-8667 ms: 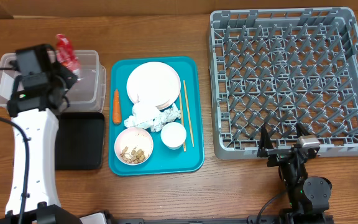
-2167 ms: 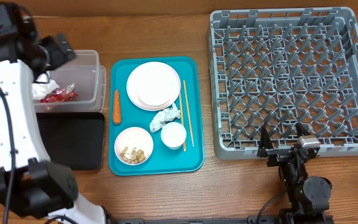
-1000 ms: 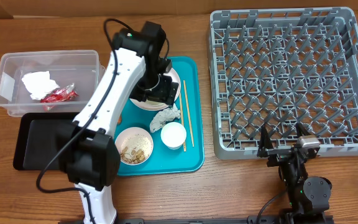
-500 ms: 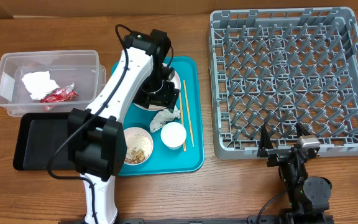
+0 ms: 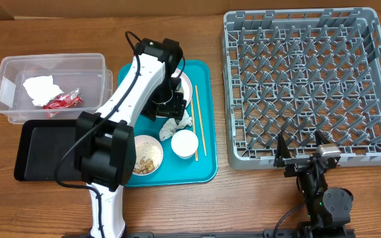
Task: Sort waste into correct bins and load items into the dishwasher
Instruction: 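Reach the left gripper to the crumpled foil and grasp it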
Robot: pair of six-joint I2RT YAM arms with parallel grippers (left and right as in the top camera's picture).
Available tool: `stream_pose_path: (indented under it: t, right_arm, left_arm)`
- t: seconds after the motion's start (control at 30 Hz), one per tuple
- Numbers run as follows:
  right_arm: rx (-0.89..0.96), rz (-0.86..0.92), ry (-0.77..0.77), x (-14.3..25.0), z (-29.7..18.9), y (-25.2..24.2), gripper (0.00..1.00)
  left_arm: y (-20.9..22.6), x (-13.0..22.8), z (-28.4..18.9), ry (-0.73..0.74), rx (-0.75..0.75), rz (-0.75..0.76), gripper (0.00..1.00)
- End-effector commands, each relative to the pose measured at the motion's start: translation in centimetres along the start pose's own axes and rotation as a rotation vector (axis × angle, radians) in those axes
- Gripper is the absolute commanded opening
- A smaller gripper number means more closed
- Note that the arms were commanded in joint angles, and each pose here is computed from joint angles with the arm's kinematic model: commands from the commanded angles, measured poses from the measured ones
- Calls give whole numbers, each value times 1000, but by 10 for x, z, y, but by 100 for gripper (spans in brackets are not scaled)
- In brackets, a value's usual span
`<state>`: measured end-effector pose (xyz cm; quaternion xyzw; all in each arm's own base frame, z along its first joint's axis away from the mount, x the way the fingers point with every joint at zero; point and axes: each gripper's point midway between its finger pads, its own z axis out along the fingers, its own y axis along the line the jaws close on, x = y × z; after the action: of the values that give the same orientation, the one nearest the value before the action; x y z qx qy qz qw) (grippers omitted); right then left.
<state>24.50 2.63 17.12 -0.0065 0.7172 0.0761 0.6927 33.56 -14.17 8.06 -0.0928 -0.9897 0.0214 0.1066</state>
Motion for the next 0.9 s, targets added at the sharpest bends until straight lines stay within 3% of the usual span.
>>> stream_pose_path:
  t: [0.0, 0.87]
  right_arm:
    - [4, -3, -5, 1, 0, -1, 100]
    - [4, -3, -5, 1, 0, -1, 100]
  left_arm:
    - [1, 3, 14, 21, -32, -14, 73]
    - [-14, -9, 48, -42, -62, 42, 63]
